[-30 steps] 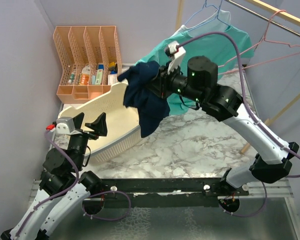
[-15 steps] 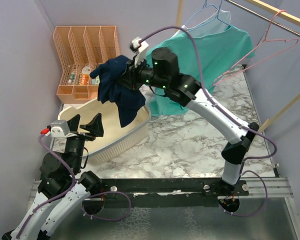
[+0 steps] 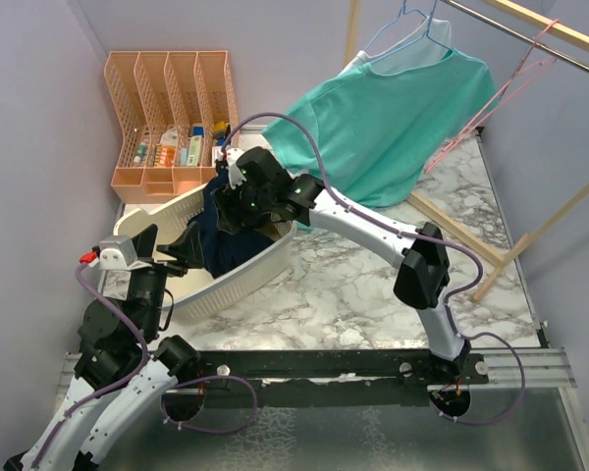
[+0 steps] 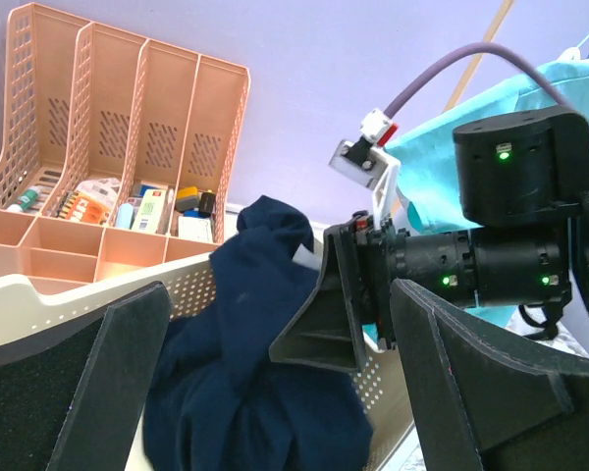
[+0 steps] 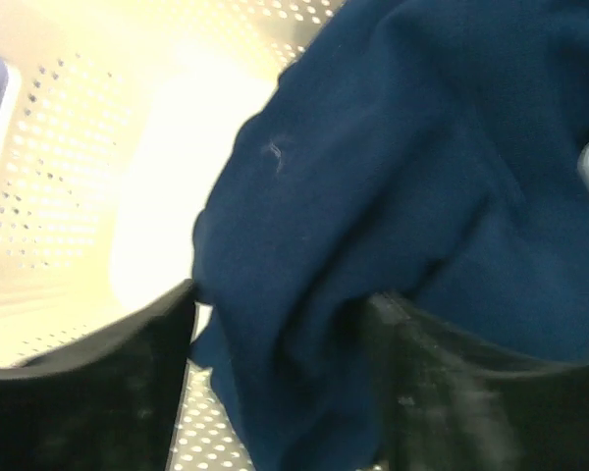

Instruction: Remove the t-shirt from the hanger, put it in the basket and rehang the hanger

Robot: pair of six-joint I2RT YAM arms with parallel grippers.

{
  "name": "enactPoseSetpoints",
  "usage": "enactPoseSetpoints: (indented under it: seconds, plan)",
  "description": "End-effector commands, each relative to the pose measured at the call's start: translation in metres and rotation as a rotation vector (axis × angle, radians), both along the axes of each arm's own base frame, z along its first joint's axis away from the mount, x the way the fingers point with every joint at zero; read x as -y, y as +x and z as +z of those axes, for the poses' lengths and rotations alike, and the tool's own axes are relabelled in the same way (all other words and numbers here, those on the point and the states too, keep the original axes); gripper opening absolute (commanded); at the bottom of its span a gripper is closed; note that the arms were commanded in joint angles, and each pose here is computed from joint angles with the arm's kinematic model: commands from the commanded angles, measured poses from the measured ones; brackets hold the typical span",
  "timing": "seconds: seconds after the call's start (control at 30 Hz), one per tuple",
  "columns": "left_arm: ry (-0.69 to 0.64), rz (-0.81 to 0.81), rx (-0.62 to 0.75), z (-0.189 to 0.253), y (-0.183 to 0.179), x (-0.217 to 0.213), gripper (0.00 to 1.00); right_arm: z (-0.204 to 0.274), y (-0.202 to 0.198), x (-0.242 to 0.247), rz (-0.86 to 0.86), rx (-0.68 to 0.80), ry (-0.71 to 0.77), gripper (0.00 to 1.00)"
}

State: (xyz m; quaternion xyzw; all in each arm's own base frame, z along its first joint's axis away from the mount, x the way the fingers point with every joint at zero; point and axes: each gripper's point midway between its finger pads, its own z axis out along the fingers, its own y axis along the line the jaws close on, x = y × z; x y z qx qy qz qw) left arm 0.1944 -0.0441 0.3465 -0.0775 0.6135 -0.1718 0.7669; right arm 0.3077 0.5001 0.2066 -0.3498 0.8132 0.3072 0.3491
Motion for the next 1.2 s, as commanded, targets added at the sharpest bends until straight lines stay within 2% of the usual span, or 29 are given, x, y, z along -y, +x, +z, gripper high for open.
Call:
enactPoseSetpoints:
  seconds: [0.0,0.2,0.37,0.57,0.67,0.83,0.93,1.03,1.17]
  plan:
    - [-0.008,0.005,-0.005,-0.003,0.001,-0.001,0.97,0.075,0.002,0.012,-0.052,0.122,0.118,0.73]
    - [-0.002,0.001,-0.011,-0.004,0.002,0.001,0.97,0.143,0.0,0.037,-0.1,0.233,0.197,0.72]
    - [-0.002,-0.003,-0.013,-0.005,0.002,0.003,0.97,0.194,0.007,0.07,-0.227,0.351,0.26,0.71]
    - [0.002,-0.009,-0.018,-0.005,0.003,0.005,0.97,0.245,0.042,0.133,-0.611,0.477,0.255,0.71]
    - [0.007,-0.014,-0.023,-0.006,0.004,0.006,0.97,0.271,0.057,0.163,-0.797,0.551,0.235,0.67]
    - [0.006,-0.016,-0.021,-0.006,0.004,0.006,0.97,0.307,0.079,0.2,-1.001,0.67,0.24,0.62]
    - [0.004,-0.018,-0.021,-0.006,0.004,0.007,0.97,0.313,0.101,0.22,-1.063,0.674,0.252,0.62]
    - [0.005,-0.02,-0.021,-0.006,0.004,0.007,0.97,0.309,0.128,0.245,-1.104,0.611,0.29,0.62]
    - [0.01,-0.031,-0.025,-0.006,0.005,0.01,0.97,0.305,0.152,0.283,-1.167,0.549,0.366,0.54]
